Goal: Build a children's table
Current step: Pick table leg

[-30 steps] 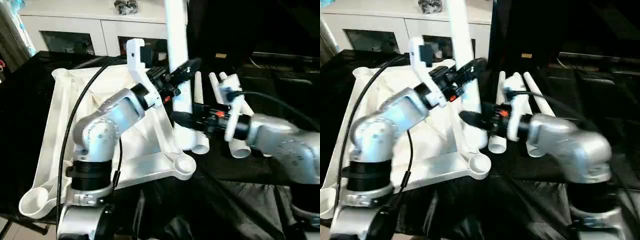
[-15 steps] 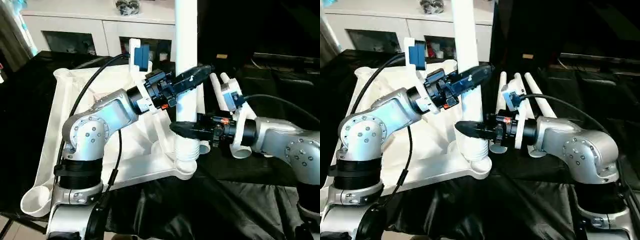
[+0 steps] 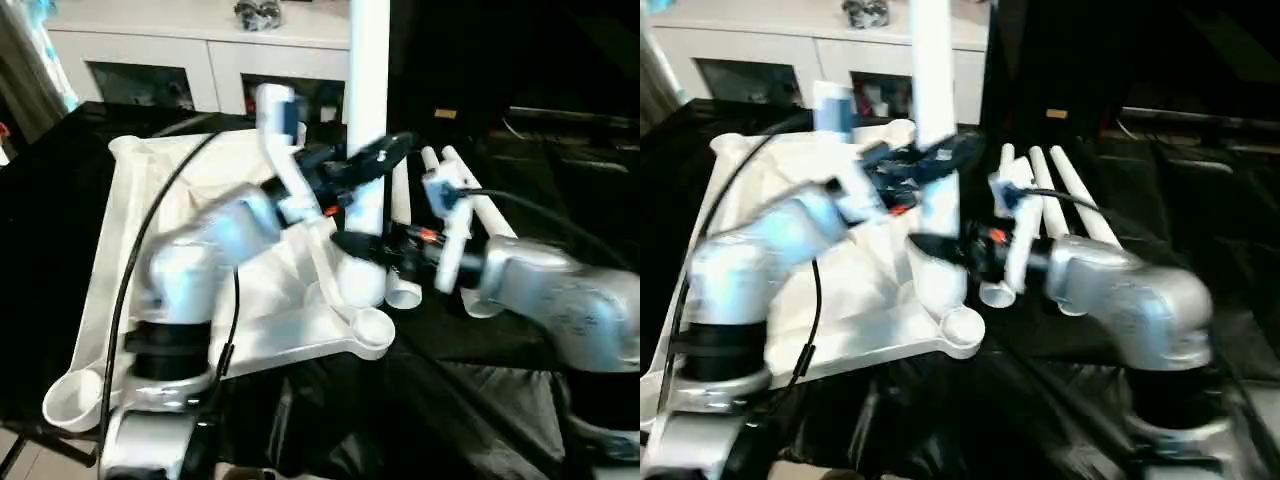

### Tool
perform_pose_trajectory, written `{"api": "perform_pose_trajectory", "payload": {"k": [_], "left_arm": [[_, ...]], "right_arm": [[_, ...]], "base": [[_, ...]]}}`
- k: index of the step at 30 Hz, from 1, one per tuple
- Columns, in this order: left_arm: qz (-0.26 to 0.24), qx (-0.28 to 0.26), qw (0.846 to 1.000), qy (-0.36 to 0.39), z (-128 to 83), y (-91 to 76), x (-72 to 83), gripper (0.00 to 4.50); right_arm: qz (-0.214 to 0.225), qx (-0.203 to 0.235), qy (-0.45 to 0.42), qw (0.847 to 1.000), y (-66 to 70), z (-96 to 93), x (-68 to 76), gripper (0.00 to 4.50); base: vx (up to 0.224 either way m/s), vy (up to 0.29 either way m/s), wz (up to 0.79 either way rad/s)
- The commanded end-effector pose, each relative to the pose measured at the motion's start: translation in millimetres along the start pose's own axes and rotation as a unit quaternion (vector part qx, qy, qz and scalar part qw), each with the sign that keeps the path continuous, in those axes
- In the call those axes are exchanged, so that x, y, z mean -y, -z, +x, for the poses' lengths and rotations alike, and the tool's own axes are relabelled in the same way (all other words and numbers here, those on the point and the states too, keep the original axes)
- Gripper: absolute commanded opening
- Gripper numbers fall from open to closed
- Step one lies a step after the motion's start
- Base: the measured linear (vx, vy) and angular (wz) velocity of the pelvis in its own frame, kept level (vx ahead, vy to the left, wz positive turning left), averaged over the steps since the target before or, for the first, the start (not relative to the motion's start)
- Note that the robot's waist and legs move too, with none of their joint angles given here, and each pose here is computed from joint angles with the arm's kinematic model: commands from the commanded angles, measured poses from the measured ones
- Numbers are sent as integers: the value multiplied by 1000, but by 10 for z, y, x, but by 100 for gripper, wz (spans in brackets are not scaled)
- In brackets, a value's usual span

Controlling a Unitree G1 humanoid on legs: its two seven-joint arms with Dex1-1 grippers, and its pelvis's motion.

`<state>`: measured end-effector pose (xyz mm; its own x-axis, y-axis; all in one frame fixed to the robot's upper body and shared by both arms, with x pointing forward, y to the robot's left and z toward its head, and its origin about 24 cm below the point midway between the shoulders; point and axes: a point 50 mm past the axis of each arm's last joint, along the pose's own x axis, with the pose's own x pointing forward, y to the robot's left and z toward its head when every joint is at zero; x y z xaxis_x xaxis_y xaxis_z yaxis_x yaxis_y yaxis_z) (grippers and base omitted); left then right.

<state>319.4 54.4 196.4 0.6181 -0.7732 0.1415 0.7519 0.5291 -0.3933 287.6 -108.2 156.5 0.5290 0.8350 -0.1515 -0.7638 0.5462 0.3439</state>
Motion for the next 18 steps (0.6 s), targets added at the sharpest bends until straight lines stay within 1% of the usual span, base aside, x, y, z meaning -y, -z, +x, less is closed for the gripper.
{"api": "perform_pose_trajectory", "payload": {"k": [1, 2, 3, 4, 5, 7, 10, 14, 16, 17, 18], "left_arm": [[12, -2, 998, -54, 44, 9, -48, 296], [14, -1, 997, -78, 59, 20, -69, 297], [12, 9, 993, -119, 86, 25, -95, 283], [12, 9, 993, -119, 86, 25, -95, 277], [12, 20, 989, -144, 104, 13, -101, 268], [8, 40, 988, -149, 129, -25, -76, 250], [11, 55, 988, -147, 144, -67, -52, 231], [19, 65, 989, -133, 151, -101, -12, 201], [18, 69, 989, -128, 155, -108, 5, 197], [19, 69, 990, -122, 156, -109, 16, 194], [19, 69, 991, -114, 158, -107, 30, 193]], "right_arm": [[-15, 19, 28, 999, -99, 19, 14, 189], [-14, 22, 38, 999, -109, 35, 22, 189], [-13, 27, 55, 998, -130, 61, 37, 189], [-13, 27, 55, 998, -130, 61, 37, 189], [-12, 31, 67, 997, -145, 79, 45, 189], [-14, 35, 75, 996, -155, 95, 45, 189], [-17, 34, 80, 996, -154, 104, 43, 189], [-22, 31, 86, 996, -143, 110, 41, 189], [-25, 30, 88, 995, -144, 111, 43, 189], [-35, 33, 90, 995, -153, 109, 44, 189], [-39, 35, 89, 995, -159, 107, 47, 224]], "base": [[0, 0, 0], [0, 0, 0], [0, 0, 0], [0, 0, 0], [0, 0, 0], [0, 0, 0], [0, 0, 0], [0, 0, 0], [0, 0, 0], [0, 0, 0], [0, 0, 0]]}}
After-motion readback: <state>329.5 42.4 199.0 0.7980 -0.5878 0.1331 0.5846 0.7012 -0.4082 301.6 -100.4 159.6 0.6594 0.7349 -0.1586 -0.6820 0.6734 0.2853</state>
